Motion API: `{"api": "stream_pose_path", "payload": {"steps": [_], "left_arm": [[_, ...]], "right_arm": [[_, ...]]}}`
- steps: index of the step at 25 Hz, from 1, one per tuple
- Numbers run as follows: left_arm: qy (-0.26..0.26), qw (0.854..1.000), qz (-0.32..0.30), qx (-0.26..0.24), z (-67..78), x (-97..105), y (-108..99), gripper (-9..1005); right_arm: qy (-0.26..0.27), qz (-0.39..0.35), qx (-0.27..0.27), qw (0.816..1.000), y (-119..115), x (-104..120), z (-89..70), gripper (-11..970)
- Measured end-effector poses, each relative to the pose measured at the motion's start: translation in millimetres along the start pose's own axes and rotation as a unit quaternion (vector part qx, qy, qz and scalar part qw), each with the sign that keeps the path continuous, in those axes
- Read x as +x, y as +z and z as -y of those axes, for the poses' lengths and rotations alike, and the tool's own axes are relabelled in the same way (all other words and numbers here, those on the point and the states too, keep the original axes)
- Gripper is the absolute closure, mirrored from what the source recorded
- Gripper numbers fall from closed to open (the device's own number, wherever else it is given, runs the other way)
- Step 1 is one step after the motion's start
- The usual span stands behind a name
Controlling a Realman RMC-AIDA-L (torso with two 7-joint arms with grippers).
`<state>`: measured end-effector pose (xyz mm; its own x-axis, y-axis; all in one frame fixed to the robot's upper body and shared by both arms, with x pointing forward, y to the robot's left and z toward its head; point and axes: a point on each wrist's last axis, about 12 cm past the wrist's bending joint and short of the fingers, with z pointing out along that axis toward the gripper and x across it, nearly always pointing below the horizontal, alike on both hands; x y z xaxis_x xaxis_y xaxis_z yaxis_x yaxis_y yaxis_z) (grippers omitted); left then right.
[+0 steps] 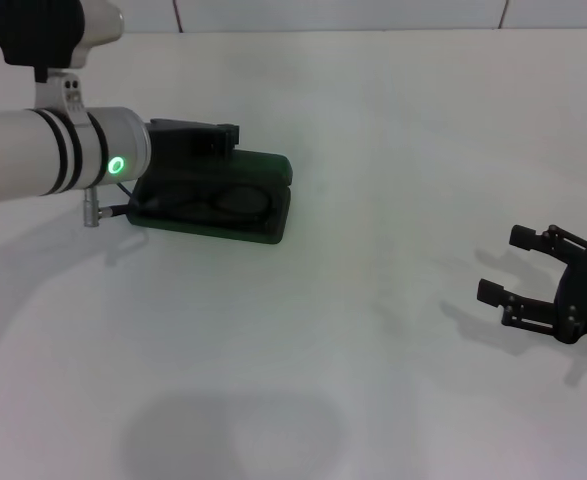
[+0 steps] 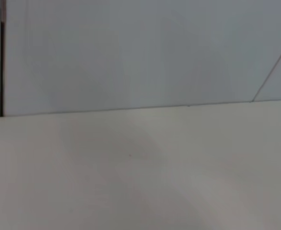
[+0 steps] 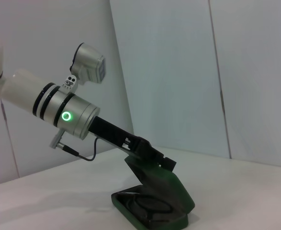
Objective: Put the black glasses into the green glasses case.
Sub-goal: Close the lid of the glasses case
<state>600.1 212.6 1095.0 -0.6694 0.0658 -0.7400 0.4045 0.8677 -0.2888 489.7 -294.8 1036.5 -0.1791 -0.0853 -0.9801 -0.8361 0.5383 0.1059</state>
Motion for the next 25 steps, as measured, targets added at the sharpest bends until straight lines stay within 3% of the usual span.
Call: {"api": "stream_pose_path", "payload": {"steps": [15, 25], "left_arm": [[-0.007, 1.0, -0.004, -0.002, -3.7, 5, -3, 876], [-0.032, 0.999, -0.011, -0.004, -15.1, 8, -9, 874]], "right_arm": [[-0.001, 0.001, -0.001, 1.0, 1, -1, -0.2, 85], [-0.003, 0.002, -0.003, 1.0, 4, -2, 0.7, 85]]}}
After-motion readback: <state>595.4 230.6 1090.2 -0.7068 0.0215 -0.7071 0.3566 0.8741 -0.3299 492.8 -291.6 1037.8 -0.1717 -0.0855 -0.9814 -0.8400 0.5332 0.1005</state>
